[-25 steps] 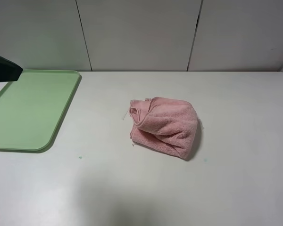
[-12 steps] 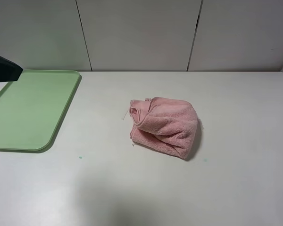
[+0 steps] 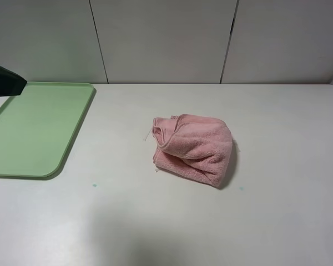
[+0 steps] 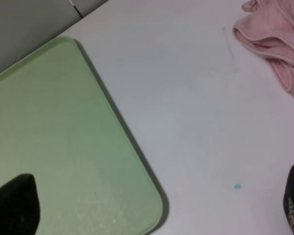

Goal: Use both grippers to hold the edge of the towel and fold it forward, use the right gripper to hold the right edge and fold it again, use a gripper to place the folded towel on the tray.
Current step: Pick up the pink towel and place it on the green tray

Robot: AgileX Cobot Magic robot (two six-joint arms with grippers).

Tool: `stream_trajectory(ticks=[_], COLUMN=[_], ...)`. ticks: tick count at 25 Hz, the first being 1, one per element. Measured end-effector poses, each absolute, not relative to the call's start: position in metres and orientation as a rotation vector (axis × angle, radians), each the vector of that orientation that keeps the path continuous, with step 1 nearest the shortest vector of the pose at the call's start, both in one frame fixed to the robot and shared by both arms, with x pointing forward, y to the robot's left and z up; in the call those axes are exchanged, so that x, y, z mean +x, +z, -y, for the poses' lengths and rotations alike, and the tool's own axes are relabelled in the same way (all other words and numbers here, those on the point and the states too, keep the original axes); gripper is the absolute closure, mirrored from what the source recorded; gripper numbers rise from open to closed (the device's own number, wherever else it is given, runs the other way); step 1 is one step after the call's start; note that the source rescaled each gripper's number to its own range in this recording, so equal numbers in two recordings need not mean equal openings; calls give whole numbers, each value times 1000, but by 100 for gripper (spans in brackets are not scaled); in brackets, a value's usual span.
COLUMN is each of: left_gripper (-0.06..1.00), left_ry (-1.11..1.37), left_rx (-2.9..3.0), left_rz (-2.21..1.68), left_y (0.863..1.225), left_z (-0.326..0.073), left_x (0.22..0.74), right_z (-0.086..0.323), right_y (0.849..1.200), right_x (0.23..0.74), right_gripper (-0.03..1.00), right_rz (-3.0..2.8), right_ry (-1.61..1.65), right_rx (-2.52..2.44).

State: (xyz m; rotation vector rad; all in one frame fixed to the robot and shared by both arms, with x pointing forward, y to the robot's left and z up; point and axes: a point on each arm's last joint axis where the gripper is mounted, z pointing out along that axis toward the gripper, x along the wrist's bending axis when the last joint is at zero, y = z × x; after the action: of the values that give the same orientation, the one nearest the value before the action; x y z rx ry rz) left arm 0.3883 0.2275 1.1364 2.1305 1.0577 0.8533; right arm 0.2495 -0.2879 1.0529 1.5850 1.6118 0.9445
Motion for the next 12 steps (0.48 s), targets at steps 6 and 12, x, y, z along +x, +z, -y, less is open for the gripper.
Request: stream_trajectory(ticks=[6, 12], left_gripper=[-5, -5], left_ry=[853, 853], left_rx=[2130, 2130], left_rz=[-1058, -1058], left_y=[1136, 1136], left_z=[-228, -228], left_x=[388, 388], right_z=[286, 284], right_y=[1053, 1053], right_x=[236, 236], right_gripper=[-3, -3], right_rz=[-1591, -1622], right_ry=[968, 968], right_rx=[1464, 1430])
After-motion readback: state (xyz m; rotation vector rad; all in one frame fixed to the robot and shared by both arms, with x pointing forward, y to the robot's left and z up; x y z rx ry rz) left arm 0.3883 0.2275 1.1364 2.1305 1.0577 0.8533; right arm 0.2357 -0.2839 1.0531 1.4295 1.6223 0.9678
